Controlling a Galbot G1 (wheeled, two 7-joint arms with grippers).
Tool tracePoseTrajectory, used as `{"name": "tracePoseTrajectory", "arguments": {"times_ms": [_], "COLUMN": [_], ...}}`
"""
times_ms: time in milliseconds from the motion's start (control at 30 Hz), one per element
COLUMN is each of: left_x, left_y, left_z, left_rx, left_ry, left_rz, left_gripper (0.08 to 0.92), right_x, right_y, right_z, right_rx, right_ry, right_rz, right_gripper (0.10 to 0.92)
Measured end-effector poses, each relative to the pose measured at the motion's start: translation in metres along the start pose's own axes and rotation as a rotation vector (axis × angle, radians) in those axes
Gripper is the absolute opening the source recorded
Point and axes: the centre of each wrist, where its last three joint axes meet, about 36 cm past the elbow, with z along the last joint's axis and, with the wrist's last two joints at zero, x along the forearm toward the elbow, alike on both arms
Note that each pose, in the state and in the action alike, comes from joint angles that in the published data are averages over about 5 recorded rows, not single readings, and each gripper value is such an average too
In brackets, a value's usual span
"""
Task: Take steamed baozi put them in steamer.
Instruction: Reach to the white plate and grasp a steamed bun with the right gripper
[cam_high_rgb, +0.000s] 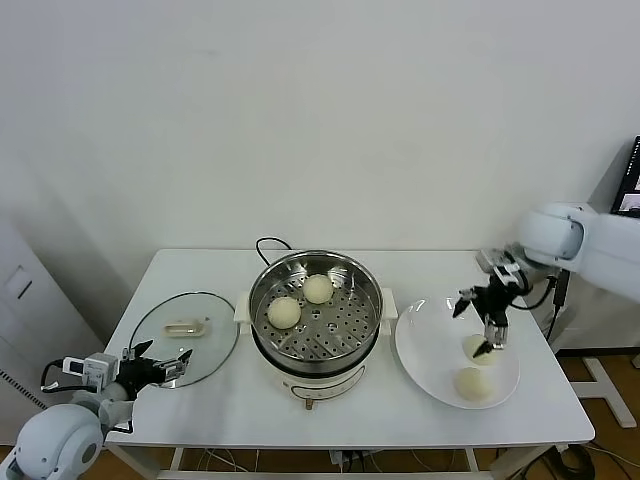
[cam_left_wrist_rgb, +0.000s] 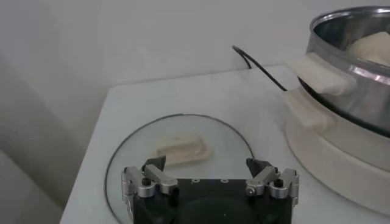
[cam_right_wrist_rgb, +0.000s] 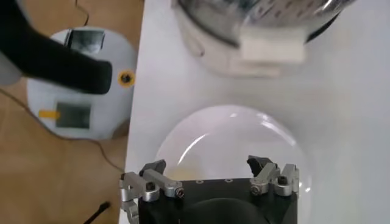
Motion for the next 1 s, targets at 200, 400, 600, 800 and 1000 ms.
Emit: {"name": "tracePoseTrajectory", "arguments": {"times_ms": [200,400,600,800,1000], "left_x": [-0.001,-0.001,-0.001,-0.001,0.000], "left_y": [0.001,0.001,0.001,-0.001,-0.002], "left_z": [0.000,0.001,0.002,0.002,0.002], "left_rx": [0.000,0.000,0.000,-0.001,-0.002], "left_ry": [0.003,0.006,0.009,0.010,0.009], "left_rz": [0.001,0.003,0.003,0.006,0.009], "left_gripper": [0.823,0.823,0.823,0.823,0.823], "right_x": [-0.028,-0.051,-0.073,-0.096,-0.114], "right_y": [0.001,0.000,0.000,0.002,0.000], "right_z": [0.015,0.028,0.038,0.043,0.045], "right_rx": [0.023,0.029,0.029,0.027,0.020], "right_ry": [0.019,0.042,0.061,0.072,0.081], "right_rz": [-0.014,-0.035,-0.055,-0.072,-0.086], "right_gripper": [0.823,0.823,0.823,0.817,0.724]}}
